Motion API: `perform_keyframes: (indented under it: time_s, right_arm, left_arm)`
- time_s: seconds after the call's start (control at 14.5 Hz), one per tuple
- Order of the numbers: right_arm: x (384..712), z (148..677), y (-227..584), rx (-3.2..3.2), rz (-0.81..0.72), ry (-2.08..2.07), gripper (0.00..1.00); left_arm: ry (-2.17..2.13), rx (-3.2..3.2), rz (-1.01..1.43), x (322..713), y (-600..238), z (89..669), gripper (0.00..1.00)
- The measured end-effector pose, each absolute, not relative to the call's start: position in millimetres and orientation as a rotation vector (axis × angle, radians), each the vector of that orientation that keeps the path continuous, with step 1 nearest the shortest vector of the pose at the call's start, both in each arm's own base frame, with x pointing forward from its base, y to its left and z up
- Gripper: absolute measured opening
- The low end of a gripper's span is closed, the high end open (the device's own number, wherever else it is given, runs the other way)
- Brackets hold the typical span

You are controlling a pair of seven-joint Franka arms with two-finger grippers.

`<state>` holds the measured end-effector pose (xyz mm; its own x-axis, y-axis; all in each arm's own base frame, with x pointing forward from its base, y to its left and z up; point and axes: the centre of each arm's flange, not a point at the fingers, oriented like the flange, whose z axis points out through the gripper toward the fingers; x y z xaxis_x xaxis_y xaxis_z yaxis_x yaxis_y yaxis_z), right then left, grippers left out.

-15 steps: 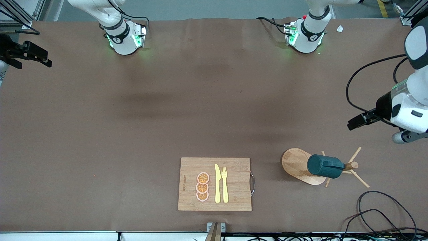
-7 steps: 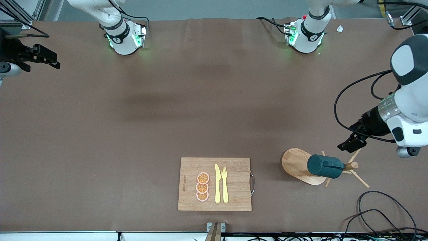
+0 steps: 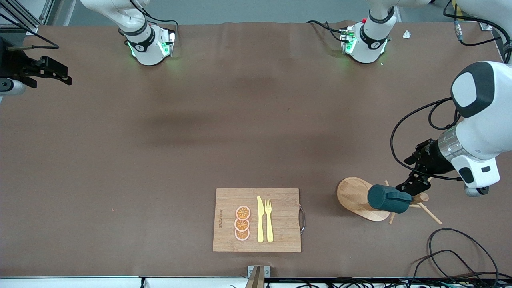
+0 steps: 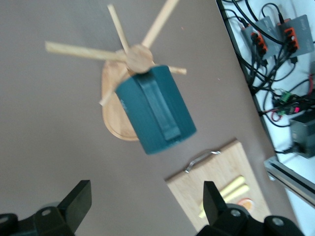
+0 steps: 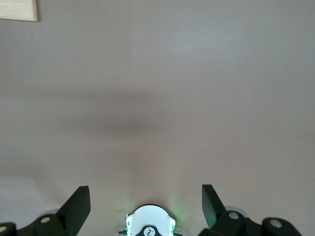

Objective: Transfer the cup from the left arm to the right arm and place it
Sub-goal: 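Move the left gripper toward the teal mug on the wooden stand, then close the left gripper on the teal mug body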

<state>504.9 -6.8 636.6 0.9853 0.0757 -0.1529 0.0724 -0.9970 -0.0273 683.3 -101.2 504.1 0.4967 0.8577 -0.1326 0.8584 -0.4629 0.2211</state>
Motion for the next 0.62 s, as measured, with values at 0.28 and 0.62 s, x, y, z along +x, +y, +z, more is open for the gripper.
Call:
perform_keyframes:
  time_s: [0.28,0.62]
  right_arm:
    - [512,628,-8,-3.108,0.250,-0.111,1.00]
    - [513,619,-7,-3.099,0.311,-0.112,1.00]
  left_arm:
    - [1.491,2.432,0.012,695,-102,485,1.00]
    - [1.562,2.381,-0.005,702,-94,468,1.00]
